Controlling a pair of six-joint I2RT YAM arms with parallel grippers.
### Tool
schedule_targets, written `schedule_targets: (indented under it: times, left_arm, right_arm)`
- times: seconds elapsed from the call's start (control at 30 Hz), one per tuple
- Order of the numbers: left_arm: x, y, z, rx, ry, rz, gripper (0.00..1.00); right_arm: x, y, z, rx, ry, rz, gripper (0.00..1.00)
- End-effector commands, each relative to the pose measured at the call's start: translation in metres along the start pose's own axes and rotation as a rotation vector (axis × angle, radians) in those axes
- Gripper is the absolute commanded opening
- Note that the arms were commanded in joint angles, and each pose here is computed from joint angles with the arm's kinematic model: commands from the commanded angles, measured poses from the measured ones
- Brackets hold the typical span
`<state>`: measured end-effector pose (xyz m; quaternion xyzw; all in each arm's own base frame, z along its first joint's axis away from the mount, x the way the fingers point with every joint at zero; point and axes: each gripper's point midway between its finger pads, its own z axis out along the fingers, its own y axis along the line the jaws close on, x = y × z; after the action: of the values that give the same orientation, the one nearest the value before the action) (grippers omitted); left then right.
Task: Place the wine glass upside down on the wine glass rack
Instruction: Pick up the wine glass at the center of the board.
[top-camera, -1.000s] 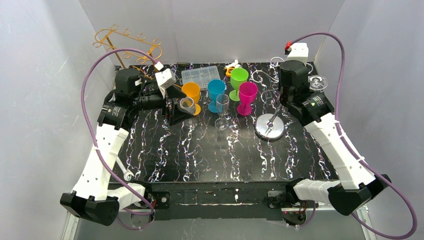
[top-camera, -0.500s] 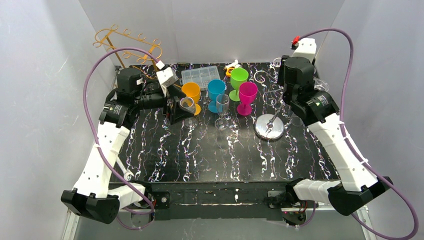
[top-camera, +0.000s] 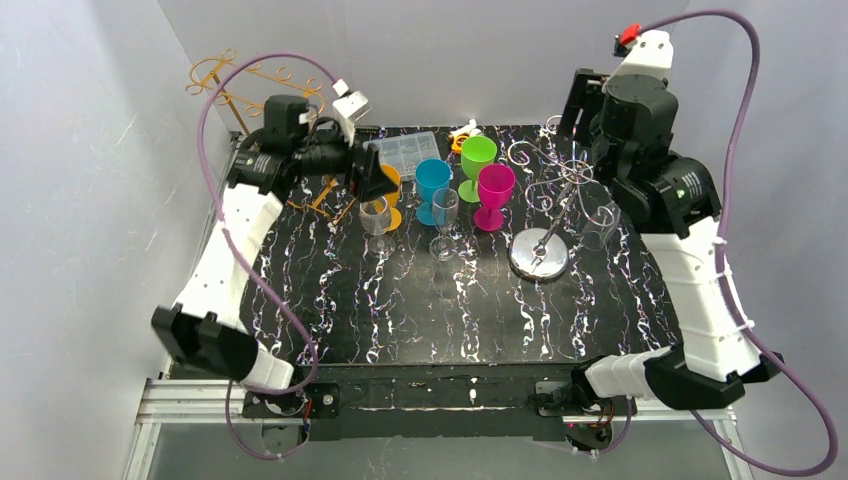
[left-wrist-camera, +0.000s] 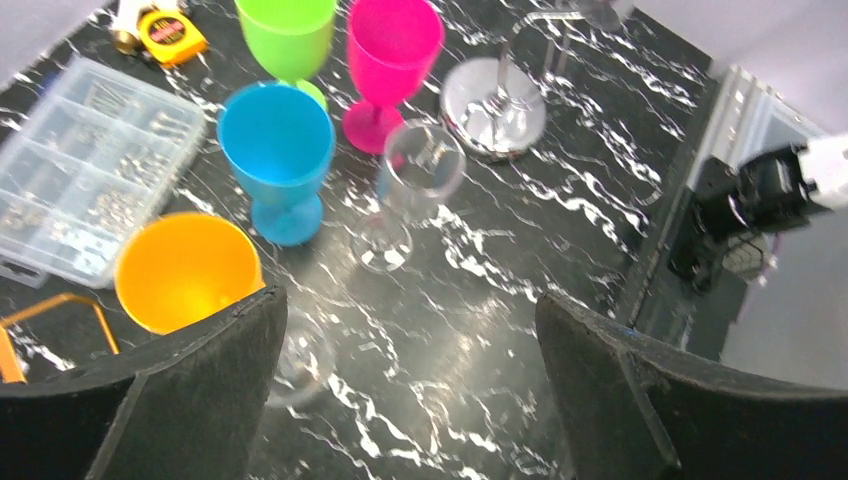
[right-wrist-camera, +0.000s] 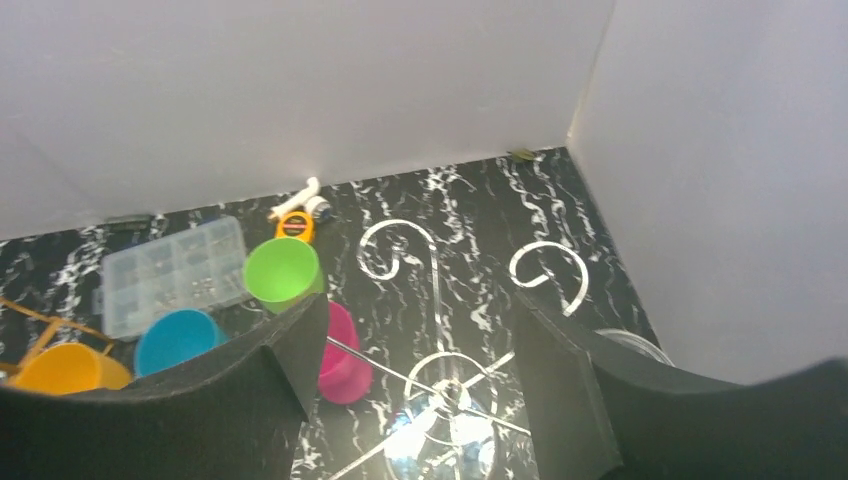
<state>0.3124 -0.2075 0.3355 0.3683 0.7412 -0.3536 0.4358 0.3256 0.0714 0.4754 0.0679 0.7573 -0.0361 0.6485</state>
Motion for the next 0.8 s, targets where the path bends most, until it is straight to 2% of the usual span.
schedule_targets:
  times: [0.0, 0.17, 0.33, 0.57, 0.77]
  left_arm:
    - [-0.012, 0.018, 0.026, -0.046, 0.076, -0.003, 0.93]
    - [-0.025, 0.044, 0.068, -0.079, 0.138, 0.016, 0.9]
    - [-0.032, 0.075, 0.106, -0.106, 0.153, 0.001, 0.82]
    - [0.001, 0.109, 0.142, -0.158, 0.242, 0.022, 0.75]
    - [0.026, 0.123, 0.155, -0.174, 0.298, -0.002, 0.71]
  right_arm:
    - [0.007, 0.028, 0.006, -0.108, 0.082, -0.003, 0.75]
    - [0.001, 0.039, 0.001, -0.172, 0.069, 0.044, 0.69]
    - [-0.005, 0.04, -0.009, -0.214, 0.047, 0.081, 0.62]
    - [-0.02, 0.043, -0.024, -0.279, 0.013, 0.117, 0.6]
    - [-0.019, 0.046, -0.032, -0.318, 0.015, 0.143, 0.51]
